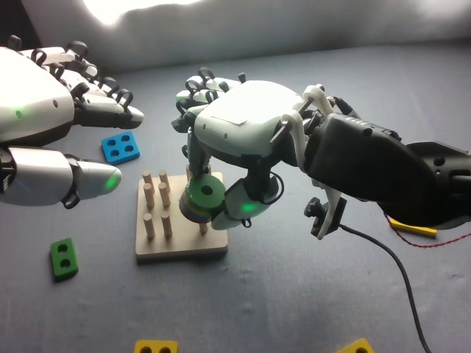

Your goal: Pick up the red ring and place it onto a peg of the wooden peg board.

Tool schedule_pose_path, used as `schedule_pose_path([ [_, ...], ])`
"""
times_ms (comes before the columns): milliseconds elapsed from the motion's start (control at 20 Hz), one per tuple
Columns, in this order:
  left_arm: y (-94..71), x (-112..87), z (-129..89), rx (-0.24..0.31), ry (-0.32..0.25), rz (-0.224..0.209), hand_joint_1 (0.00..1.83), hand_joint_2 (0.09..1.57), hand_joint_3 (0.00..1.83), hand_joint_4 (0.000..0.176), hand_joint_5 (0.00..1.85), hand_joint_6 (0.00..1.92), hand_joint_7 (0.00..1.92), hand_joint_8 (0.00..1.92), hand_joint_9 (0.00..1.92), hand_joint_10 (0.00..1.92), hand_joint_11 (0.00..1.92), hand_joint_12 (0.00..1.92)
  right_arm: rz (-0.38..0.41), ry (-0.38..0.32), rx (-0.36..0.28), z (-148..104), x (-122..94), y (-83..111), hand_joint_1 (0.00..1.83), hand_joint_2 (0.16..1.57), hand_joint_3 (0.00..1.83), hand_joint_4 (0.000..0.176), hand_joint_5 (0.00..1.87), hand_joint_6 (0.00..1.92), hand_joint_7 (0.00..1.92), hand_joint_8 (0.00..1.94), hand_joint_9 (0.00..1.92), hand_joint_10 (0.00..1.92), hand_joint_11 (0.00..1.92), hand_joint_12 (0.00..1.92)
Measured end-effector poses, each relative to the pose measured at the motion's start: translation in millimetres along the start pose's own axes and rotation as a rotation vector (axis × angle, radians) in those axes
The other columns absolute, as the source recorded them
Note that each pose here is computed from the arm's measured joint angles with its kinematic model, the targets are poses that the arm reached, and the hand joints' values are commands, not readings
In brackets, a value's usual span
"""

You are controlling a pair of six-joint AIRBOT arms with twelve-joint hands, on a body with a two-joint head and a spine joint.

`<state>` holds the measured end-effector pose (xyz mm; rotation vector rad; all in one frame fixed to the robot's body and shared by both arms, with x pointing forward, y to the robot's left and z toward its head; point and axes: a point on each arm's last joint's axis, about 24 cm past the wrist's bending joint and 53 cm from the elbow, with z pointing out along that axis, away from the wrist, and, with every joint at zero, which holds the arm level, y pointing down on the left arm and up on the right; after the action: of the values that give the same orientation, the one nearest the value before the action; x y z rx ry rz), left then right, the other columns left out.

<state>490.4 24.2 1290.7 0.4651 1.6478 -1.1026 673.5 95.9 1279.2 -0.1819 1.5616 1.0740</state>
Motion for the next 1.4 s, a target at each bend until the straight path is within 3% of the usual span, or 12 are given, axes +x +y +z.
schedule_pose_path([
  [750,0.2,0.1,0,-0.001,0.000,-0.003,0.00,1.41,0.00,0.000,0.32,0.00,0.36,0.01,0.31,0.01,0.00,0.53,-0.009,0.099,-0.047,-4,23,14.7,1.09,1.02,0.00,0.152,1.21,0.60,0.37,0.00,0.09,0.00,0.00,0.00],
  [800,0.2,0.0,0,-0.001,0.000,-0.003,0.00,1.41,0.00,0.000,0.33,0.00,0.35,0.00,0.30,0.00,0.00,0.55,-0.018,0.098,-0.047,-4,23,14.5,1.12,1.02,0.00,0.069,1.21,0.60,0.39,0.01,0.12,0.01,0.00,0.00],
  [850,0.3,0.0,0,-0.001,0.000,-0.003,0.00,1.41,0.00,0.000,0.33,0.00,0.35,0.00,0.30,0.00,0.00,0.55,-0.027,0.098,-0.049,-4,23,15.0,1.12,1.02,0.00,0.069,1.21,0.60,0.39,0.01,0.12,0.01,0.00,0.00],
  [900,0.4,0.0,0,-0.002,0.000,-0.003,0.00,1.41,0.00,0.000,0.30,0.01,0.32,0.01,0.29,0.01,0.00,0.50,-0.042,0.097,-0.054,-4,23,16.0,1.11,1.01,0.00,0.117,1.22,0.58,0.39,0.00,0.08,0.00,0.00,0.00],
  [1000,0.1,0.1,0,-0.001,0.000,-0.003,0.00,1.41,0.00,0.000,0.30,0.00,0.33,0.01,0.29,0.00,0.00,0.49,-0.054,0.096,-0.058,-4,23,17.2,1.11,1.01,0.00,0.108,1.23,0.56,0.39,0.00,0.08,0.00,0.00,0.00],
  [1050,0.3,0.0,0,-0.001,0.000,-0.003,0.00,1.41,0.00,0.000,0.31,0.01,0.33,0.01,0.28,0.01,0.00,0.49,-0.056,0.096,-0.059,-4,23,17.4,1.10,1.01,0.00,0.139,1.22,0.57,0.41,0.01,0.09,0.00,0.00,0.00],
  [1100,0.3,0.0,0,-0.001,0.000,-0.003,0.00,1.41,0.00,0.000,0.33,0.01,0.34,0.01,0.30,0.01,0.00,0.52,-0.059,0.096,-0.060,-4,23,17.5,1.10,1.01,0.00,0.147,1.22,0.58,0.40,0.00,0.09,0.00,0.00,0.00],
  [1150,0.1,0.1,0,-0.001,0.000,-0.003,0.00,1.41,0.00,0.000,0.33,0.01,0.34,0.01,0.30,0.01,0.00,0.52,-0.065,0.095,-0.061,-4,23,17.7,1.10,1.01,0.00,0.147,1.22,0.58,0.40,0.00,0.09,0.00,0.00,0.00],
  [1200,0.1,0.1,0,-0.001,0.000,-0.003,0.00,1.41,0.00,0.000,0.30,0.00,0.32,0.00,0.28,0.00,0.00,0.48,-0.072,0.094,-0.063,-4,23,18.1,1.11,1.02,0.00,0.087,1.20,0.62,0.41,0.00,0.10,0.00,0.00,0.00],
  [1250,0.3,0.0,0,-0.001,0.000,-0.003,0.00,1.41,0.00,0.000,0.32,0.01,0.34,0.00,0.29,0.00,0.00,0.52,-0.076,0.094,-0.064,-4,23,18.1,1.10,1.02,0.00,0.114,1.20,0.62,0.41,0.00,0.09,0.00,0.00,0.00],
  [1350,0.1,0.1,0,-0.001,0.000,-0.003,0.00,1.41,0.00,0.000,0.29,0.00,0.31,0.00,0.27,0.00,0.00,0.46,-0.079,0.094,-0.065,-4,23,18.4,1.10,1.03,0.00,0.118,1.18,0.64,0.36,0.00,0.09,0.00,0.00,0.00],
  [1400,0.1,0.1,0,-0.001,0.000,-0.003,0.00,1.41,0.00,0.000,0.29,0.00,0.30,0.00,0.25,0.00,0.00,0.41,-0.081,0.094,-0.066,-4,23,18.5,1.06,1.05,0.01,0.164,1.11,0.76,0.27,0.00,0.02,0.00,0.00,0.00],
])
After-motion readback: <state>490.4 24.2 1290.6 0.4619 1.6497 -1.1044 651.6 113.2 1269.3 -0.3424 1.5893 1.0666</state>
